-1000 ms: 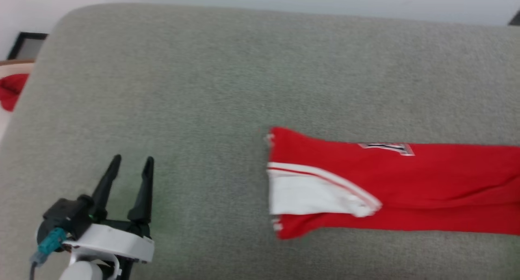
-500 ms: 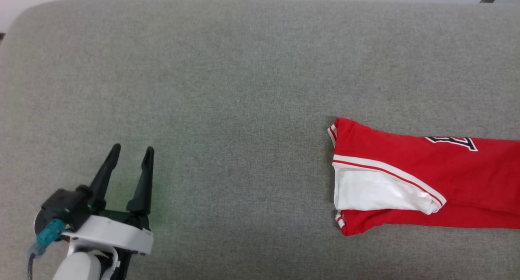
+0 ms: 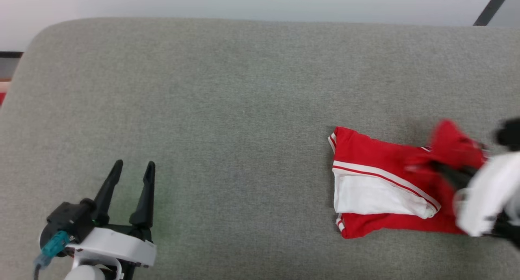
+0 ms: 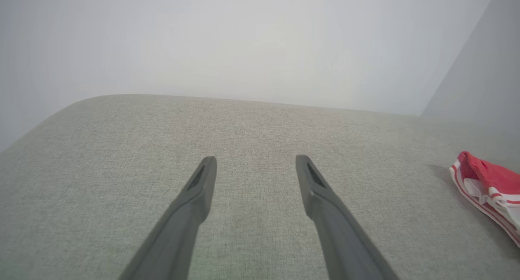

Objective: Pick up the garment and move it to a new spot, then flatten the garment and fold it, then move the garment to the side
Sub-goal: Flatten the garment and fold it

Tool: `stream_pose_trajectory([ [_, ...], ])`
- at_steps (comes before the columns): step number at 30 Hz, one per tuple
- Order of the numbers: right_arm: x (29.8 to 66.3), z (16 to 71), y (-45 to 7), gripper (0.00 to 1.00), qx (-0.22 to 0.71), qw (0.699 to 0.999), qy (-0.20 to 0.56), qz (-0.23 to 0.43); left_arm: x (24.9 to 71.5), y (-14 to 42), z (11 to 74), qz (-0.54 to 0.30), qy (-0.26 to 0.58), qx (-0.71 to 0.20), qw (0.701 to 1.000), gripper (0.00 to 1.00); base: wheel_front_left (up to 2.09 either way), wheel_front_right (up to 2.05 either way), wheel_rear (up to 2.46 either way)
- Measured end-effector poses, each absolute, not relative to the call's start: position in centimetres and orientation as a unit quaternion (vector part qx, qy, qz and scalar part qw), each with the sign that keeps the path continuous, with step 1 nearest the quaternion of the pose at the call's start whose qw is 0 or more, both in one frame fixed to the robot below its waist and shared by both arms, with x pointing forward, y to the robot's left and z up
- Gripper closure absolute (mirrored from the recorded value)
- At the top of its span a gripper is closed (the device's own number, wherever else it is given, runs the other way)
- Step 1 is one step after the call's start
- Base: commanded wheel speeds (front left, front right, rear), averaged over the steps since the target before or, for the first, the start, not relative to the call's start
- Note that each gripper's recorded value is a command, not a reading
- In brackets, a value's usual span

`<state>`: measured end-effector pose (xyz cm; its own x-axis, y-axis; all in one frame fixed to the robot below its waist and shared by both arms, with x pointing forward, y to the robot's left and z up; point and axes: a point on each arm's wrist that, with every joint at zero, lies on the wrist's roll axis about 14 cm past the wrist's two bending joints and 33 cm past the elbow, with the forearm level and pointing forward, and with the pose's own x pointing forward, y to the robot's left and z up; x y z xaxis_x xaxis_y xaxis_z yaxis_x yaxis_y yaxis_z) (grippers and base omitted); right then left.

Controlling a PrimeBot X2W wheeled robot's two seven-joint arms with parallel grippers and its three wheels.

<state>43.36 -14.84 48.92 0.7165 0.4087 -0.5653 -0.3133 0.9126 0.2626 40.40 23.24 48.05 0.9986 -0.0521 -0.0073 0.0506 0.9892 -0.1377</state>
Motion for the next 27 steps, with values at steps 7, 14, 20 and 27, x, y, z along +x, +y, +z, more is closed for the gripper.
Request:
stream_pose_trajectory([
  [7, 42.6, 49.7, -5.9, 1.0, 0.055, 0.893, 0.311, 0.321, 39.6, 23.6, 47.9, -0.016, 0.009, -0.074, 0.997, 0.0, 0.0, 0.0, 0.0],
  [14, 42.6, 46.2, -3.8, 1.0, 0.047, 0.873, 0.346, 0.34, 38.7, 24.7, 47.8, 0.006, 0.011, -0.079, 0.997, 0.0, 0.0, 0.0, 0.0],
  [20, 42.6, 42.4, -3.0, 1.0, 0.062, 0.86, 0.381, 0.333, 38.6, 24.8, 47.1, 0.014, 0.02, -0.087, 0.996, 0.0, 0.0, 0.0, 0.0],
  [27, 42.6, 39.6, -2.1, 1.0, 0.052, 0.849, 0.405, 0.335, 39.3, 24.6, 46.9, 0.013, 0.022, -0.092, 0.995, 0.0, 0.0, 0.0, 0.0],
])
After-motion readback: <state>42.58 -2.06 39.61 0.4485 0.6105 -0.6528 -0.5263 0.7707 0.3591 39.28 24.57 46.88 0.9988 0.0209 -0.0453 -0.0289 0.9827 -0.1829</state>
